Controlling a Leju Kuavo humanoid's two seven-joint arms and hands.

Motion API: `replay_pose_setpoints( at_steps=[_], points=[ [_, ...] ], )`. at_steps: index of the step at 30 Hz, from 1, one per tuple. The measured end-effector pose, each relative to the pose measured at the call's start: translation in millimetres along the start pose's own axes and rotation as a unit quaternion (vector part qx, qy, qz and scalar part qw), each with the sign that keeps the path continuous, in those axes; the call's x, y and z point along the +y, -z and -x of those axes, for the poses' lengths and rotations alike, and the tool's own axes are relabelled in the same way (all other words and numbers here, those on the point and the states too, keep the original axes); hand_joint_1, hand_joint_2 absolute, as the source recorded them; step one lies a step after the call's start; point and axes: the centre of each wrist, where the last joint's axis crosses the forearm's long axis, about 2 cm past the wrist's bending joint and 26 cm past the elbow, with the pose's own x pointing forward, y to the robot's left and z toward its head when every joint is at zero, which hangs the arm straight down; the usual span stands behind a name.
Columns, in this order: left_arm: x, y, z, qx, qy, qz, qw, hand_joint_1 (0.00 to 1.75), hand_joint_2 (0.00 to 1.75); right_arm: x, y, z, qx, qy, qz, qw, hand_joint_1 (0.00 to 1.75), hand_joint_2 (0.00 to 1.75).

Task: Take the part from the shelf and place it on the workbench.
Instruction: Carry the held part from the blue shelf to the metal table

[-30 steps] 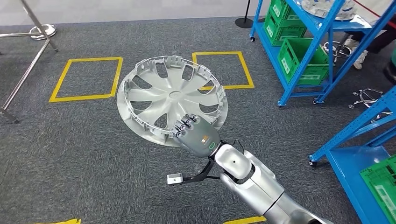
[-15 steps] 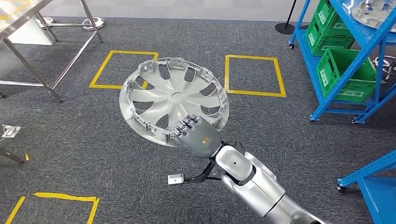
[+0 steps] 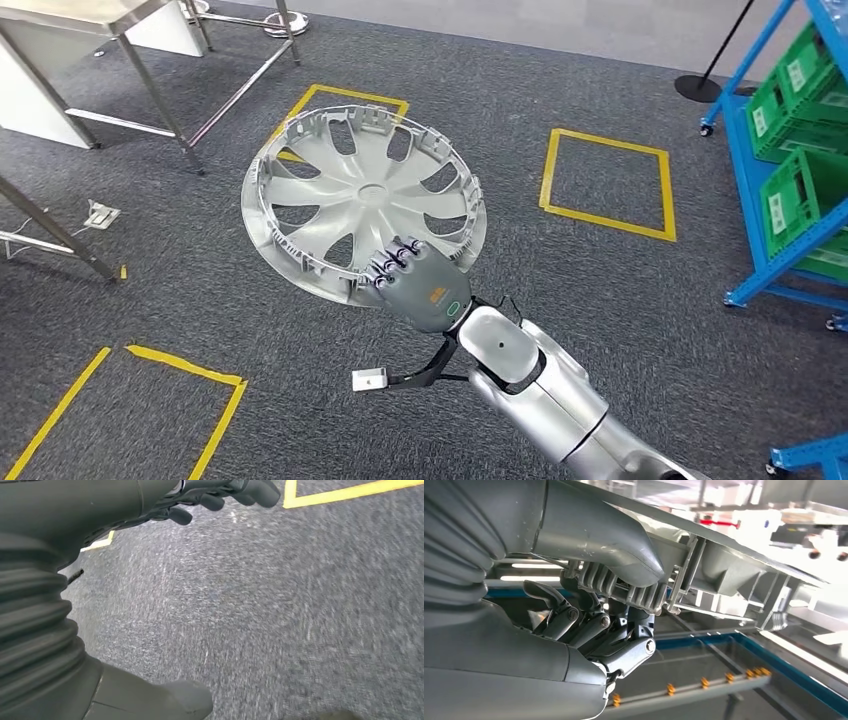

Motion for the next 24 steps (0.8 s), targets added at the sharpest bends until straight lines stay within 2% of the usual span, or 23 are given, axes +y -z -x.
replay_pose_setpoints(
  at_steps=[24],
  points=[
    [-1.8,-1.6,-1.0,0.000,-0.006,-0.015,1.000,0.00,1.75,-2.6,11.9,11.7,-0.004,0.005,0.011,1.000,1.75,1.75]
  ],
)
